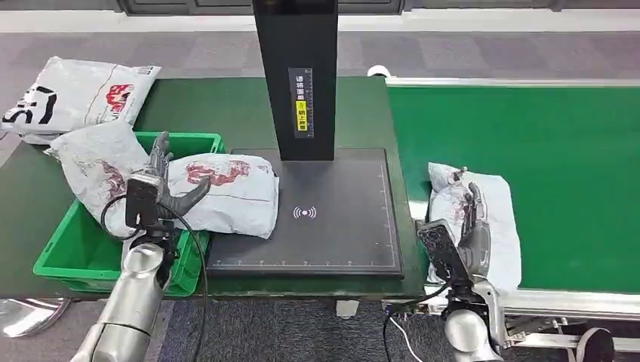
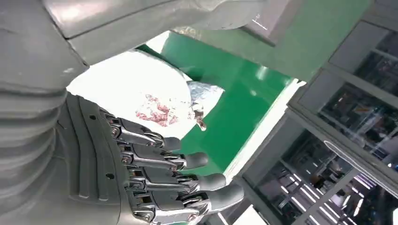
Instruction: Moved the parcel from conveyor to table for the left to box.
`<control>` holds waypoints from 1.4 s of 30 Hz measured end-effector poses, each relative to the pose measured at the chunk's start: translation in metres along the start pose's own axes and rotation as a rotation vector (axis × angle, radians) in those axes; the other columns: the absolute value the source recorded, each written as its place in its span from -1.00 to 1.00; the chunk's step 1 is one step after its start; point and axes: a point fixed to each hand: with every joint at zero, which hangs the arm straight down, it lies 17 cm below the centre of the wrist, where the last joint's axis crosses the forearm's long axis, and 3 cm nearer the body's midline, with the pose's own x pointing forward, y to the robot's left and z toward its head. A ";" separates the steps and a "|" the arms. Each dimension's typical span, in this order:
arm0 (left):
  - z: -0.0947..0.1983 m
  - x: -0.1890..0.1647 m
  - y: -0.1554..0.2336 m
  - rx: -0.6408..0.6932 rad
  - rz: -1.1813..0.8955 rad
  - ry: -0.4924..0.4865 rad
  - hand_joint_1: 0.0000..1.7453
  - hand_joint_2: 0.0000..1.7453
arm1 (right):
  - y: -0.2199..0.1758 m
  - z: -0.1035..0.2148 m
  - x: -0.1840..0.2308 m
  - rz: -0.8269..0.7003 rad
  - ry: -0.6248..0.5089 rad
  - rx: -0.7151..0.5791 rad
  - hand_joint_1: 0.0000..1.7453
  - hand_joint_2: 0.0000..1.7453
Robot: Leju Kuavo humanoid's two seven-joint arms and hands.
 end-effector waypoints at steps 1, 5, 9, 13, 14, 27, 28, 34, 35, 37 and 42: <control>0.000 0.002 -0.004 -0.009 0.003 -0.004 -1.00 1.00 | 0.000 0.000 0.000 0.000 0.000 0.000 -1.00 1.00; 0.003 0.005 -0.015 -0.036 0.011 -0.012 -1.00 1.00 | 0.000 0.000 0.000 0.000 0.000 0.000 -1.00 1.00; 0.010 0.014 -0.044 -0.116 0.024 -0.042 -1.00 1.00 | 0.000 -0.002 0.000 -0.001 -0.001 -0.001 -1.00 1.00; 0.021 0.020 -0.085 -0.198 0.014 -0.056 -1.00 1.00 | 0.000 -0.007 0.002 -0.001 -0.005 -0.002 -1.00 1.00; 0.025 0.019 -0.095 -0.221 0.002 -0.052 -1.00 1.00 | 0.000 -0.008 0.002 0.000 -0.006 -0.003 -1.00 1.00; 0.045 -0.118 -0.106 -0.462 -1.294 0.223 -1.00 1.00 | 0.011 0.007 -0.010 0.008 0.031 0.044 -1.00 1.00; 0.045 -0.121 -0.104 -0.477 -1.332 0.227 -0.80 1.00 | 0.012 0.007 -0.009 0.010 0.030 0.048 -1.00 1.00; 0.051 -0.143 -0.096 -0.577 -1.455 0.284 1.00 1.00 | 0.016 0.007 -0.007 0.009 0.025 0.061 -1.00 1.00; 0.053 -0.146 -0.094 -0.592 -1.464 0.296 1.00 1.00 | 0.016 0.007 -0.006 0.008 0.023 0.061 -1.00 1.00; 0.055 -0.150 -0.092 -0.608 -1.475 0.309 1.00 1.00 | 0.016 0.006 -0.005 0.007 0.021 0.062 -1.00 1.00; 0.055 -0.152 -0.093 -0.643 -1.513 0.289 1.00 1.00 | 0.018 0.006 -0.003 0.006 0.017 0.069 -1.00 1.00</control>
